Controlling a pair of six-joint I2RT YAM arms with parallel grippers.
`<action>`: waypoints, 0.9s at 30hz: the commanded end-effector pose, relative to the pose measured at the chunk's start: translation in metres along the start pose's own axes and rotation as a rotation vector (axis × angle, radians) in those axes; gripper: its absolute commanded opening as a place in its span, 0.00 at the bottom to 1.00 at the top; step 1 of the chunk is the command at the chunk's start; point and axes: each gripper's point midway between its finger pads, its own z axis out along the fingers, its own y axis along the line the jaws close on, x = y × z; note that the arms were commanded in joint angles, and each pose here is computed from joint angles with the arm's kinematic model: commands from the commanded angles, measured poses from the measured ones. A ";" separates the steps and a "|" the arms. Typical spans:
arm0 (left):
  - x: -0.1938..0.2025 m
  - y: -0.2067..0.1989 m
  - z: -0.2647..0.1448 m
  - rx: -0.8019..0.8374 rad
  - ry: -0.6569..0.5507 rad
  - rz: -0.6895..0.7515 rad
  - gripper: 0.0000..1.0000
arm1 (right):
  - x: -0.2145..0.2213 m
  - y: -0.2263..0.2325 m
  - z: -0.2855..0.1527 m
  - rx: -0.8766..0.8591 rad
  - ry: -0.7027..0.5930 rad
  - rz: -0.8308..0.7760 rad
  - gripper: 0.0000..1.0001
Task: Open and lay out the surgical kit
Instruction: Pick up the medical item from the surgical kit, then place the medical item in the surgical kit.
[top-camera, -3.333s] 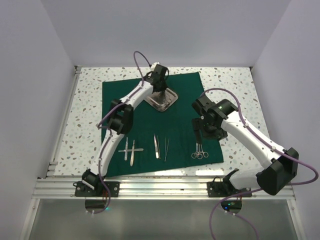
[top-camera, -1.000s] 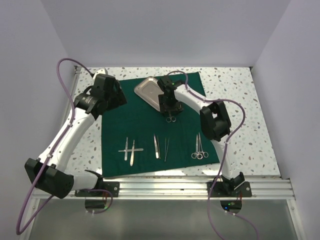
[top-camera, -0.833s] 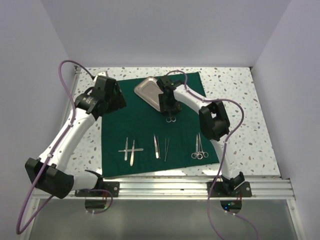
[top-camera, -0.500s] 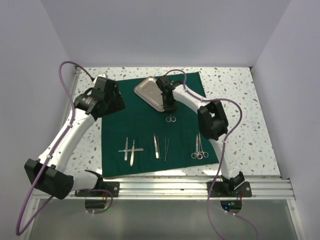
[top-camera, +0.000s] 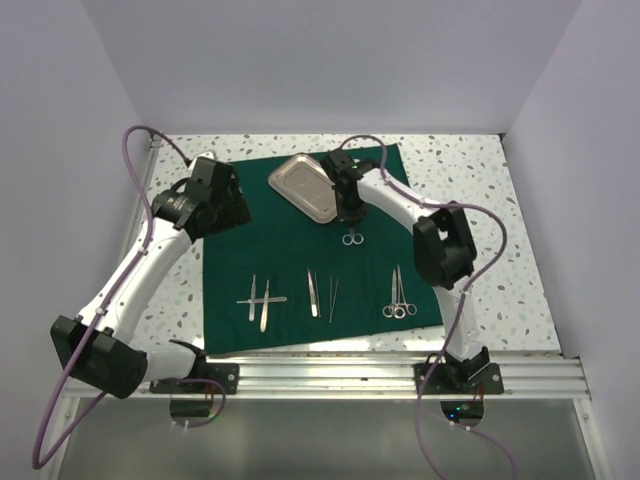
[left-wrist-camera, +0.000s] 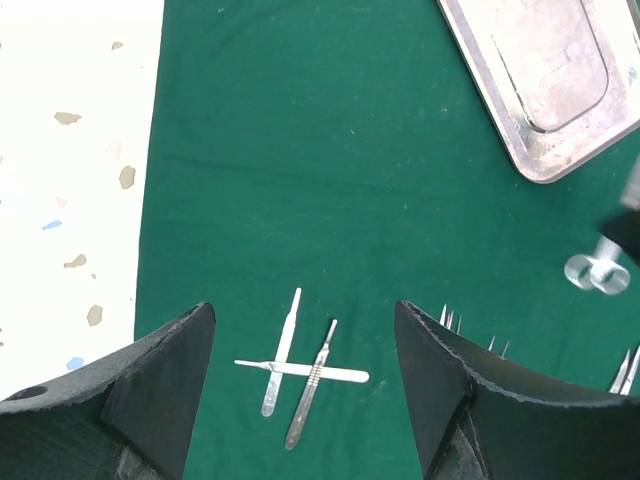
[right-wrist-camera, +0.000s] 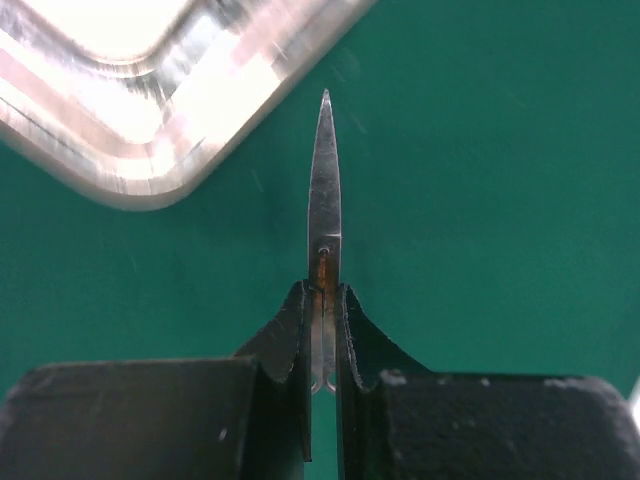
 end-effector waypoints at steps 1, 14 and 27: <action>-0.010 -0.004 0.010 0.006 -0.034 0.026 0.76 | -0.011 -0.033 -0.080 0.005 -0.122 0.040 0.00; -0.038 -0.040 0.049 0.034 -0.041 0.084 0.75 | 0.153 -0.080 -0.080 -0.063 0.029 0.201 0.00; -0.047 -0.042 0.037 0.045 -0.060 0.077 0.75 | 0.154 -0.098 -0.108 -0.015 0.016 0.194 0.98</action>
